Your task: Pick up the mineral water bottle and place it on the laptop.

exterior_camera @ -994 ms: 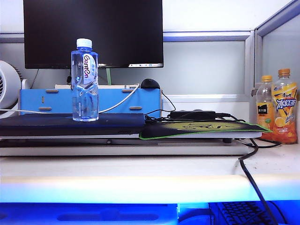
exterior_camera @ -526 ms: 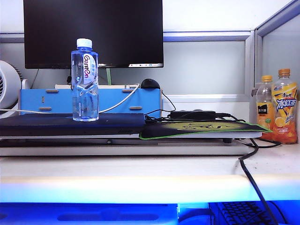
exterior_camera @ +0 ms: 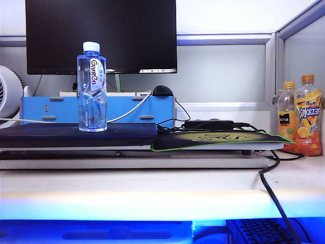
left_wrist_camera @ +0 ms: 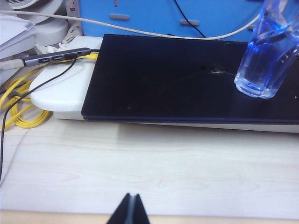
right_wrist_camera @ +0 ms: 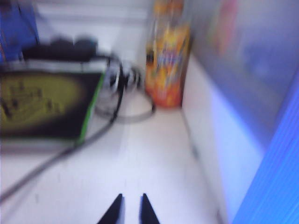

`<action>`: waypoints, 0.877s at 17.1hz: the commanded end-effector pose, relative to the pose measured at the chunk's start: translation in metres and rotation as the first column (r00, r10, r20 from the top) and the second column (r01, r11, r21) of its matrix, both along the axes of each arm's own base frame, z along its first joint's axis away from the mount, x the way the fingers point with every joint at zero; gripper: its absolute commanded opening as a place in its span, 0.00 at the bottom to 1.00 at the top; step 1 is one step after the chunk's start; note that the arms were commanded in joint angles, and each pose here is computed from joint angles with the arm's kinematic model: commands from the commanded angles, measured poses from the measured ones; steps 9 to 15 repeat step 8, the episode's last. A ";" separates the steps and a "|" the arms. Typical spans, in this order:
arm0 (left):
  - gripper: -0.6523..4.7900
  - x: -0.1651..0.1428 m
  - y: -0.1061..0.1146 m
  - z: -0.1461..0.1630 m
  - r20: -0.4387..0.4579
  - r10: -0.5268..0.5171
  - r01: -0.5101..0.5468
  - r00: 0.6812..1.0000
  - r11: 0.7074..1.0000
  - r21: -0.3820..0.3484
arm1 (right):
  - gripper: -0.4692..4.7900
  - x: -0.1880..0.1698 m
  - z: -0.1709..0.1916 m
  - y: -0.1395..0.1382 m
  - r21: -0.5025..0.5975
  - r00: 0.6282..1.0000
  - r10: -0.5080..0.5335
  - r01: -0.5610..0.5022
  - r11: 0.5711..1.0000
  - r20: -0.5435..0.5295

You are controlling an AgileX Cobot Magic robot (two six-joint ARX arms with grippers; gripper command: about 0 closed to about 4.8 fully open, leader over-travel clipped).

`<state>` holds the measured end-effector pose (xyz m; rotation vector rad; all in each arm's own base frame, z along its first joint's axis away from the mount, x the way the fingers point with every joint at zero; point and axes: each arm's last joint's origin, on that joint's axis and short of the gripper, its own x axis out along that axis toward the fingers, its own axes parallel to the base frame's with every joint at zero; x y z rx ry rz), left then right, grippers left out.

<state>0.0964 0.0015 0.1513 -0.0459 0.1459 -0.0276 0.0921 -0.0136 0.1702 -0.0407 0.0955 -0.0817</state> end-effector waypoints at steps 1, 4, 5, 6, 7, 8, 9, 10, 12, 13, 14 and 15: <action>0.12 0.000 0.000 0.000 0.001 -0.002 0.002 1.000 1.000 0.001 | 0.20 0.003 -0.013 0.000 0.000 1.000 0.003 -0.003 1.000 -0.017; 0.12 0.000 0.000 0.000 0.001 -0.002 0.002 1.000 1.000 0.001 | 0.20 0.004 -0.017 0.000 0.005 0.999 0.028 -0.028 1.000 -0.027; 0.12 0.000 0.000 0.000 0.001 -0.002 0.002 1.000 1.000 0.001 | 0.20 0.004 -0.017 0.001 0.007 0.999 0.044 -0.043 0.999 -0.027; 0.12 0.000 0.000 0.000 0.001 -0.002 0.002 1.000 1.000 0.001 | 0.20 0.004 -0.017 0.001 0.008 0.999 0.046 -0.046 0.999 -0.027; 0.12 0.000 0.000 0.000 0.001 -0.002 0.002 1.000 1.000 0.001 | 0.20 0.004 -0.017 0.001 0.008 0.999 0.043 -0.043 0.999 -0.028; 0.12 0.000 0.000 0.000 0.001 -0.002 0.002 1.000 1.000 0.001 | 0.20 0.004 -0.017 0.000 0.008 0.999 0.042 -0.042 0.999 -0.029; 0.12 0.000 0.000 0.000 0.001 -0.002 0.002 1.000 1.000 0.001 | 0.20 0.004 -0.017 0.000 0.008 0.999 0.042 -0.042 0.999 -0.029; 0.12 0.000 0.000 0.000 0.001 -0.002 0.002 1.000 1.000 0.001 | 0.20 0.004 -0.017 0.000 0.008 0.999 0.042 -0.042 0.999 -0.029; 0.12 0.000 0.000 0.000 0.001 -0.002 0.002 1.000 1.000 0.001 | 0.20 0.004 -0.017 0.000 0.008 0.999 0.042 -0.042 0.999 -0.029; 0.12 0.000 0.000 0.000 0.001 -0.002 0.002 1.000 1.000 0.001 | 0.20 0.004 -0.017 0.000 0.008 0.999 0.042 -0.042 0.999 -0.029; 0.12 0.000 0.000 0.000 0.001 -0.002 0.002 1.000 1.000 0.001 | 0.20 0.004 -0.017 0.000 0.008 0.999 0.042 -0.042 0.999 -0.029; 0.12 0.000 0.000 0.000 0.001 -0.002 0.002 1.000 1.000 0.001 | 0.20 0.004 -0.017 0.000 0.008 0.999 0.042 -0.042 0.999 -0.029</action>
